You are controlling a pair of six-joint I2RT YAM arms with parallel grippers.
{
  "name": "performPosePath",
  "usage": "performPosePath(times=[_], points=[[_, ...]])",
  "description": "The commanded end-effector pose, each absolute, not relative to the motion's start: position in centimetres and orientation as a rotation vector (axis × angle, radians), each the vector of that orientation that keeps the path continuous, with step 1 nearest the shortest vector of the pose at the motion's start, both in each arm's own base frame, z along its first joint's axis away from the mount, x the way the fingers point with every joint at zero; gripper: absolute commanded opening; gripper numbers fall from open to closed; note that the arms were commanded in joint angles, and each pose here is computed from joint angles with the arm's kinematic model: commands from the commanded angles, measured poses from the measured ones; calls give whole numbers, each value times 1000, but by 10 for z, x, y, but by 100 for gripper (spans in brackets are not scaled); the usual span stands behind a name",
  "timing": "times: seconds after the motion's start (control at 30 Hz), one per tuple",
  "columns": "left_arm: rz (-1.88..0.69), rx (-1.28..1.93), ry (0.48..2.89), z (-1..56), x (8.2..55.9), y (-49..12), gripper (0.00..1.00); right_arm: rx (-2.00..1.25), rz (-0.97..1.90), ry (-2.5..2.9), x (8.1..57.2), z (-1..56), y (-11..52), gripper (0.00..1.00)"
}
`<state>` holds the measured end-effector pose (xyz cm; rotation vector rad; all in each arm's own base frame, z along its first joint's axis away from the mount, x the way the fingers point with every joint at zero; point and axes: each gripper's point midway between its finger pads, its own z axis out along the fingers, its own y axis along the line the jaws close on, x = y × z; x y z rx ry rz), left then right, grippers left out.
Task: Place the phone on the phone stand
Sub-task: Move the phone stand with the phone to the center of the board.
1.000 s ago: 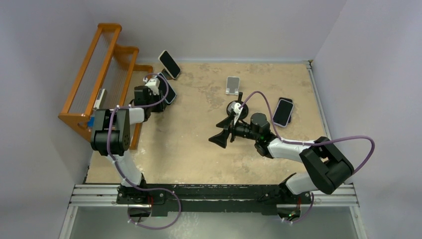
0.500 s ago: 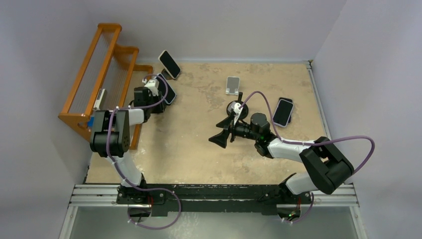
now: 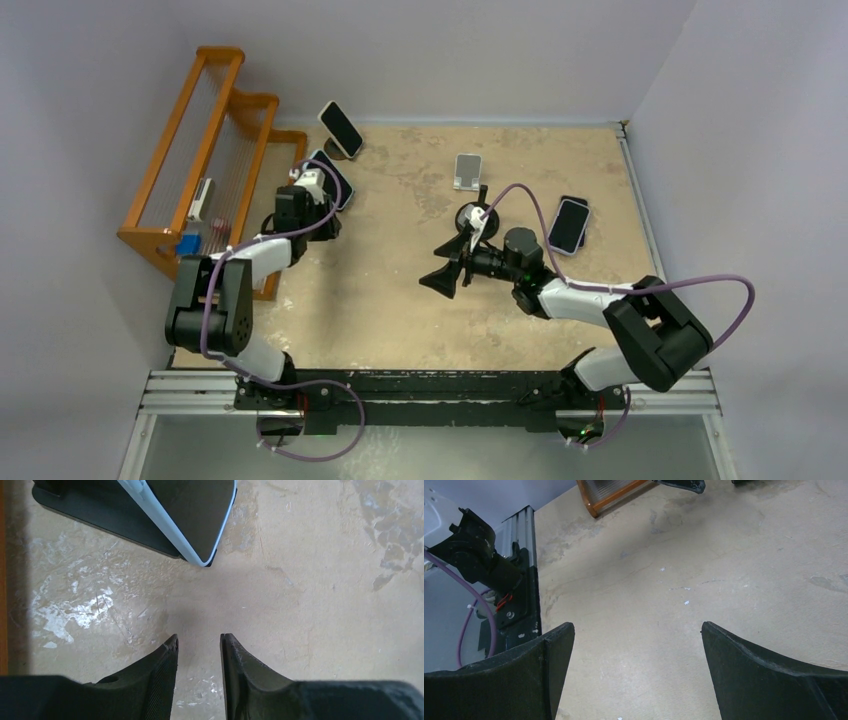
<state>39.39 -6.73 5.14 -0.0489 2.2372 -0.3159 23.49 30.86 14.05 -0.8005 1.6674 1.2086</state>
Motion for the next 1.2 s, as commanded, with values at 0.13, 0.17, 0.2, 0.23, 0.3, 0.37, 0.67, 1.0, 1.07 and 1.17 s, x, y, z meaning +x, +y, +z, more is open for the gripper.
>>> performPosePath(times=[0.13,0.17,0.2,0.23,0.3,0.37,0.67,1.0,1.07,1.17], points=[[-308,-141,2210,57,421,-75,35,-822,1216,1538,228,172,309,99],[-303,-136,2229,53,425,-78,35,-820,1215,1540,228,172,309,99],[-287,-142,2252,49,429,-78,35,-820,1213,1537,228,173,309,99],[-281,-134,2256,48,433,-81,35,-818,1210,1537,229,173,308,99],[-279,-132,2259,46,439,-84,35,-818,1207,1539,229,173,308,99],[-277,-133,2256,45,445,-85,35,-815,1203,1542,230,172,308,99],[-181,-172,2305,33,465,-75,34,-818,1201,1546,231,170,309,99],[-151,-160,2335,29,478,-74,34,-819,1199,1547,231,170,309,99],[-152,-160,2343,27,478,-74,34,-817,1194,1546,231,171,308,99],[-154,-158,2342,27,481,-74,34,-815,1194,1547,231,171,308,99]])
